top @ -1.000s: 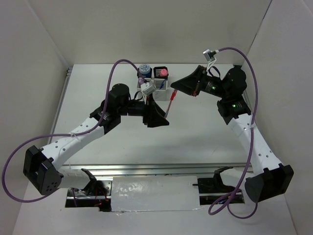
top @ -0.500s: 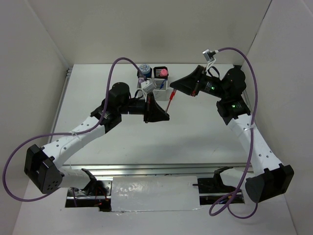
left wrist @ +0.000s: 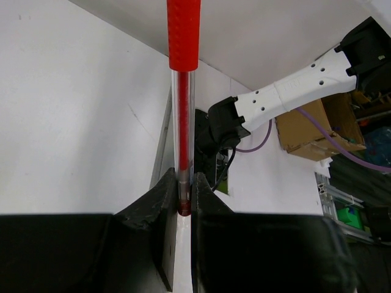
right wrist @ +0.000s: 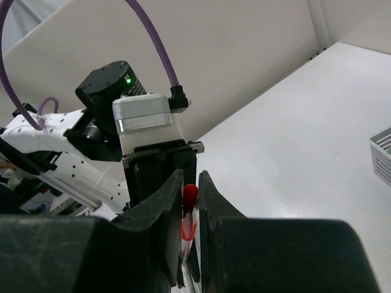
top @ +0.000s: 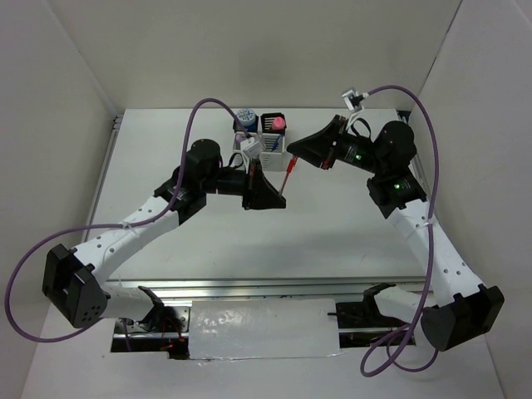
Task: Sort the stationery into containers
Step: Close the pen cap on the pen.
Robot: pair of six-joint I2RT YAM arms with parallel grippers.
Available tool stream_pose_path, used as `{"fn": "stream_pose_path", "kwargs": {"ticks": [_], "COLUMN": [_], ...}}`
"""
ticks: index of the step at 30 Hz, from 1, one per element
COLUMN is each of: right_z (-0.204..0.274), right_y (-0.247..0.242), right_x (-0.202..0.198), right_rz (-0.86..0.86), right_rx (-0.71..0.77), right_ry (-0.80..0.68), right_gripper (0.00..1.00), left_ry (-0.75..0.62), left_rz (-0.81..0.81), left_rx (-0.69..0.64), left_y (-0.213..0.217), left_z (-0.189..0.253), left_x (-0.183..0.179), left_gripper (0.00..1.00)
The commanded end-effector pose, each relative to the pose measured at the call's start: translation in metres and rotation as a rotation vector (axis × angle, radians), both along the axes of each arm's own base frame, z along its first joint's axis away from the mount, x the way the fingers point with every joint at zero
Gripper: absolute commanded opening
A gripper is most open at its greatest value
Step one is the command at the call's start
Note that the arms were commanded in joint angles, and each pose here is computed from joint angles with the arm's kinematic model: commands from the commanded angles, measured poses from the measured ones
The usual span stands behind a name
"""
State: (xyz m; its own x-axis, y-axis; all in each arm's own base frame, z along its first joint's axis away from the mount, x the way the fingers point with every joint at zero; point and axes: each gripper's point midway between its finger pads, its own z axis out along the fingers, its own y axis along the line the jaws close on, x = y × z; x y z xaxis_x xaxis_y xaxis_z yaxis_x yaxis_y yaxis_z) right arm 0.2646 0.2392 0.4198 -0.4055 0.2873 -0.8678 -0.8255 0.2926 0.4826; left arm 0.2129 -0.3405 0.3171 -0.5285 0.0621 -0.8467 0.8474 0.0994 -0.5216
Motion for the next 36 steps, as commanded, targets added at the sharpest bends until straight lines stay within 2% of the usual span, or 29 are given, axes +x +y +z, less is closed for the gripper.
{"fn": "stream_pose_path", "kwargs": {"ticks": [1, 11, 36], "right_z": [-0.025, -0.047, -0.087], "right_y": [0.011, 0.025, 0.034], "right_x": [-0.019, -0.031, -0.058], "right_rz": [0.072, 0.129, 0.260], "right_rx": [-0.068, -0.076, -0.123], "right_ry": [0.012, 0.081, 0.191], "right_gripper": [0.00, 0.00, 0.00], "left_ry": [-0.124, -0.190, -0.296], "left_rz": [0.002, 0.017, 0.065], "left_rx": [-0.123, -0.189, -0.209], "left_y": [-0.002, -0.004, 0.007], "left_z": [0.051, 0.083, 0.108], "left_x": [0.007, 0.015, 0.035], "left_gripper": [0.00, 0.00, 0.00]}}
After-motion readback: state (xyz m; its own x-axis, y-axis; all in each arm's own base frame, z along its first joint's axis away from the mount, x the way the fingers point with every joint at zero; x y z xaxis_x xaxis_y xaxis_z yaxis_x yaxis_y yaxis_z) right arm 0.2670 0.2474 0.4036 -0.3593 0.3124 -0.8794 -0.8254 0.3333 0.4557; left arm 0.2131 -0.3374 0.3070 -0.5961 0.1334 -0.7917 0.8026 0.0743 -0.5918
